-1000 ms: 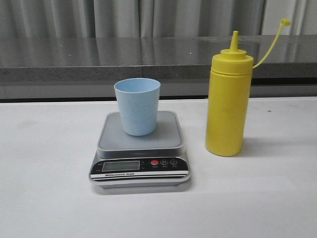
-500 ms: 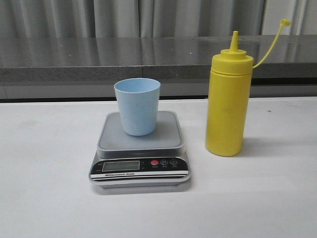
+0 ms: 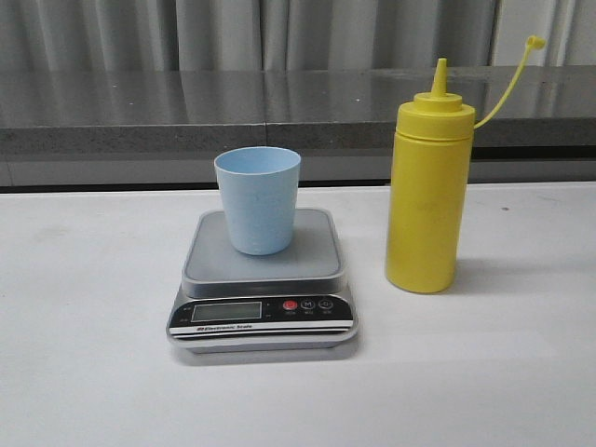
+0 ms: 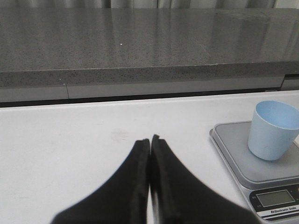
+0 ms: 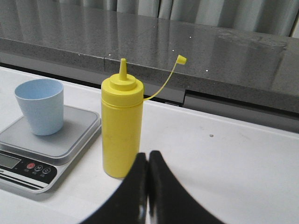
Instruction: Pour seasoning into cup on scale with both arms
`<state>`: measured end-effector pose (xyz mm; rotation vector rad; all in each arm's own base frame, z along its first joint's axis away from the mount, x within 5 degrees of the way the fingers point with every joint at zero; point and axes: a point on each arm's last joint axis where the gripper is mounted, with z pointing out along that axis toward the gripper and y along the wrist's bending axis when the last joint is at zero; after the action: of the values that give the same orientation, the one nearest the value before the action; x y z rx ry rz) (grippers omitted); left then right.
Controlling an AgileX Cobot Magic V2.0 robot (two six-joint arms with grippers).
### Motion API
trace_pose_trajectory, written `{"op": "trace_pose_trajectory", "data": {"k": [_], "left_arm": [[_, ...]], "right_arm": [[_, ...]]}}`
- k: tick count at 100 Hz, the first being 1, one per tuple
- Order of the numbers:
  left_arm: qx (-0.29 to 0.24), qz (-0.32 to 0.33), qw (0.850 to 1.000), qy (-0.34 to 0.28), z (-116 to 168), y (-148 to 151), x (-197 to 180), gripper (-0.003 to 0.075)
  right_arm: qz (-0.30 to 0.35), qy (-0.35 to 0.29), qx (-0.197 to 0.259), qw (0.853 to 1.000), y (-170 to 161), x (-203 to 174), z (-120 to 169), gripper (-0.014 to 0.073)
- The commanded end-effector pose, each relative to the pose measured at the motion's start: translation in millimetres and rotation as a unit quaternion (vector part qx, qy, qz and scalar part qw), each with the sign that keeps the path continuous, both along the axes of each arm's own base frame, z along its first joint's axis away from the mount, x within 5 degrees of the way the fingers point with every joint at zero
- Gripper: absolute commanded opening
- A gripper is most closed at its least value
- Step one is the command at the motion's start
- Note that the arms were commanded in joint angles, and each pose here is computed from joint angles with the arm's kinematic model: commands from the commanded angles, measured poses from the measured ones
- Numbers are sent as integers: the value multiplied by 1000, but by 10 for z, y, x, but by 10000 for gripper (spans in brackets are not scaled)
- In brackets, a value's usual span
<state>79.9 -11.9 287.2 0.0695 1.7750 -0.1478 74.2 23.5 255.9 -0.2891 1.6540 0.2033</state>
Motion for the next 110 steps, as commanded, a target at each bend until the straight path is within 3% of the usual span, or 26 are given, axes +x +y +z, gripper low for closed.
{"op": "trace_pose_trajectory", "data": {"k": [1, 57, 87, 110], "left_arm": [[-14, 8, 999, -51, 161, 10, 15, -20], [-14, 8, 999, -51, 161, 10, 15, -20], [-14, 8, 999, -51, 161, 10, 15, -20], [-14, 8, 999, -51, 161, 10, 15, -20]], "right_arm": [[-5, -57, 0, 998, -11, -5, 166, -66], [-105, -116, 31, 987, -189, -260, -202, -66], [-126, -97, 32, 987, -205, -205, -444, -66], [-126, -91, 30, 987, -206, -204, -454, -66]]}}
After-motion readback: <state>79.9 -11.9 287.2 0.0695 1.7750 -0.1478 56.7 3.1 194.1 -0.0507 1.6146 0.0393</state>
